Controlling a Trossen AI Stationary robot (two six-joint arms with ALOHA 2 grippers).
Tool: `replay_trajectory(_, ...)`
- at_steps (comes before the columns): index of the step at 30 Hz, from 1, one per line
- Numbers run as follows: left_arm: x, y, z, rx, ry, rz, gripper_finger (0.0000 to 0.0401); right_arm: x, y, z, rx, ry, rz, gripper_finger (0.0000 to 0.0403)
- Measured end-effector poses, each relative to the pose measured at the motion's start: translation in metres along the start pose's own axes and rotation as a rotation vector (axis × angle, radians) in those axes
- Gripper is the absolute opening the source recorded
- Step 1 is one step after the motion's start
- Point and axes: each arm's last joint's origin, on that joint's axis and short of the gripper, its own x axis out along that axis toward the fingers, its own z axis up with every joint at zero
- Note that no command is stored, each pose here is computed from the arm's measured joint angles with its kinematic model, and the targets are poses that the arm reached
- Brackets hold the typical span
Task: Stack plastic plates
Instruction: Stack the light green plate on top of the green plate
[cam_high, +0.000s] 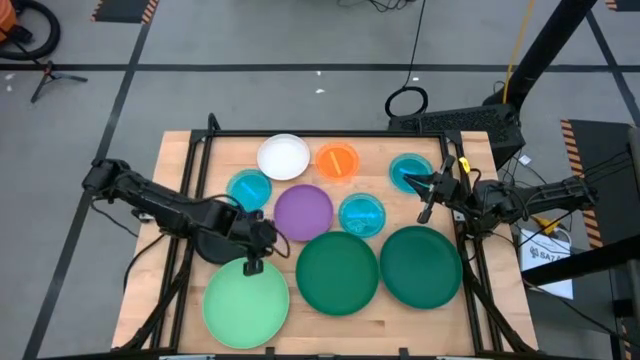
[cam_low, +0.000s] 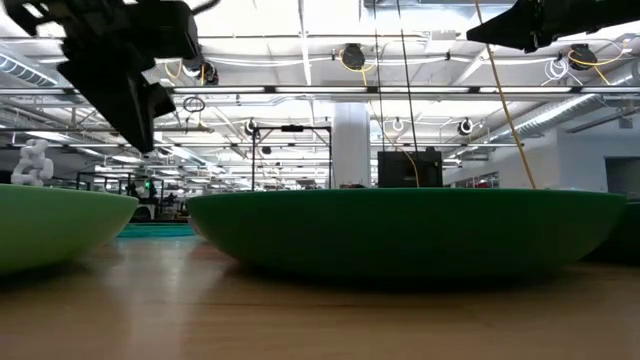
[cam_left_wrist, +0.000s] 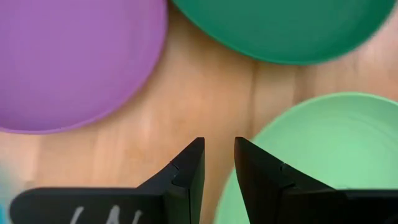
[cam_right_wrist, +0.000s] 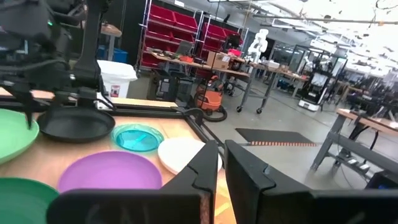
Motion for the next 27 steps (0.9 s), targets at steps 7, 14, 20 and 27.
replay_trajectory(7, 0.000, -0.011, -0.003, 0.000, -0.006, -0.025, 0.0093, 0.000, 0.000, 0.000, -0.001, -0.002, -0.001, 0.0023)
replay_trajectory(14, 0.000, -0.018, -0.007, -0.045, 0.014, -0.062, 0.0093, 0.000, 0.000, 0.000, -0.001, 0.000, 0.000, 0.0023)
replay_trajectory(20, 0.000, -0.024, -0.010, 0.065, 0.018, -0.074, 0.0093, 0.000, 0.000, 0.000, -0.001, 0.001, 0.000, 0.0023)
replay_trajectory(27, -0.001, -0.025, -0.010, 0.195, -0.004, -0.043, 0.0017, 0.000, 0.000, 0.000, 0.000, 0.001, 0.000, 0.0023)
